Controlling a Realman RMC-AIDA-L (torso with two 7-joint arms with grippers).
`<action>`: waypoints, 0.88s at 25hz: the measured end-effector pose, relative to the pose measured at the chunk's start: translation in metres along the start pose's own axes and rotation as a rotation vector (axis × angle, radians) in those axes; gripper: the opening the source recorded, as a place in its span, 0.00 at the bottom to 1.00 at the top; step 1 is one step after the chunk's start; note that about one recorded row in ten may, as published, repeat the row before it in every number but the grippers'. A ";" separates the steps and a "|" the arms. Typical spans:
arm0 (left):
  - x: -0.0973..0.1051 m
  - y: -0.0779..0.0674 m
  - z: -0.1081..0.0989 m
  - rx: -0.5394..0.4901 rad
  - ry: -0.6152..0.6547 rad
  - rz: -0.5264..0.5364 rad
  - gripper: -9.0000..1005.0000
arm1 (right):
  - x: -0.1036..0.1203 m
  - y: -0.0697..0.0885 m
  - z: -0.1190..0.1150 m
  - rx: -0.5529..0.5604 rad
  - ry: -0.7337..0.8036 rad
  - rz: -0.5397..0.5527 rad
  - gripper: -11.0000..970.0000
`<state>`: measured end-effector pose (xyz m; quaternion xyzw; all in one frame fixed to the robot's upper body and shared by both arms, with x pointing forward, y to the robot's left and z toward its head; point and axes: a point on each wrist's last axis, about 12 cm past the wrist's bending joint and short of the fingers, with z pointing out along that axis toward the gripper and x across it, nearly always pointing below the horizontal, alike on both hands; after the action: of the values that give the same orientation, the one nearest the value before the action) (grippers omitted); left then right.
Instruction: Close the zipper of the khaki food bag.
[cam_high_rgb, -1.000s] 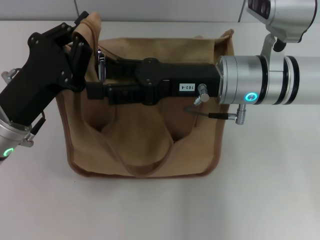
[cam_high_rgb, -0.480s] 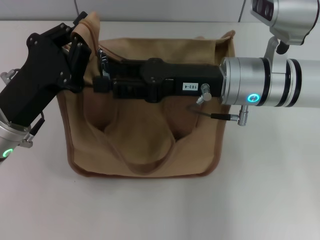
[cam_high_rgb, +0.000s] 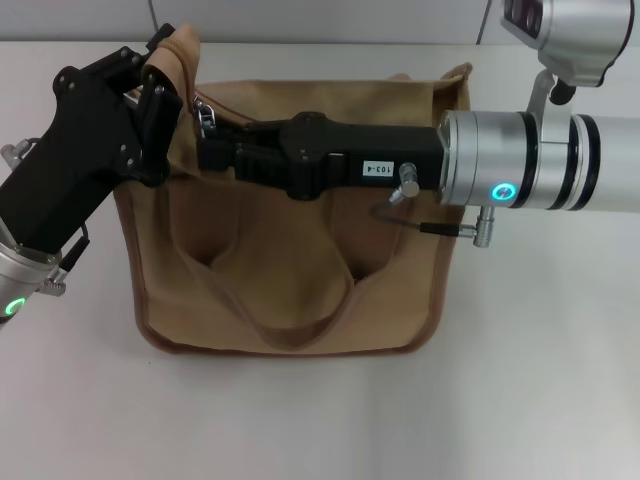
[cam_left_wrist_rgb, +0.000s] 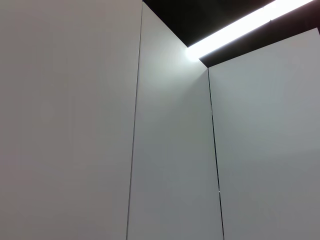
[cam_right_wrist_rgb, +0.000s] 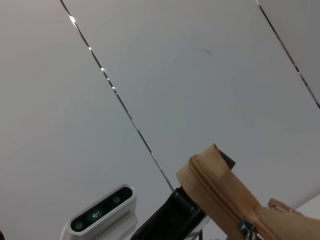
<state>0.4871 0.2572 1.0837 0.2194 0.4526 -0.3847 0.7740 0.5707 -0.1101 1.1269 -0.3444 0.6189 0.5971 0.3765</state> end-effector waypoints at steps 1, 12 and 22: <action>0.000 0.000 0.000 0.000 0.000 0.000 0.13 | 0.000 0.000 0.000 0.001 0.001 -0.001 0.25; 0.000 0.000 0.001 0.003 0.000 0.000 0.13 | -0.002 -0.001 0.002 0.004 0.004 -0.006 0.07; 0.000 0.000 0.001 0.002 -0.001 0.001 0.14 | 0.000 -0.001 0.000 0.010 0.002 -0.003 0.01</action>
<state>0.4879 0.2568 1.0842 0.2201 0.4516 -0.3850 0.7742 0.5717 -0.1098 1.1266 -0.3441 0.6216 0.5933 0.3785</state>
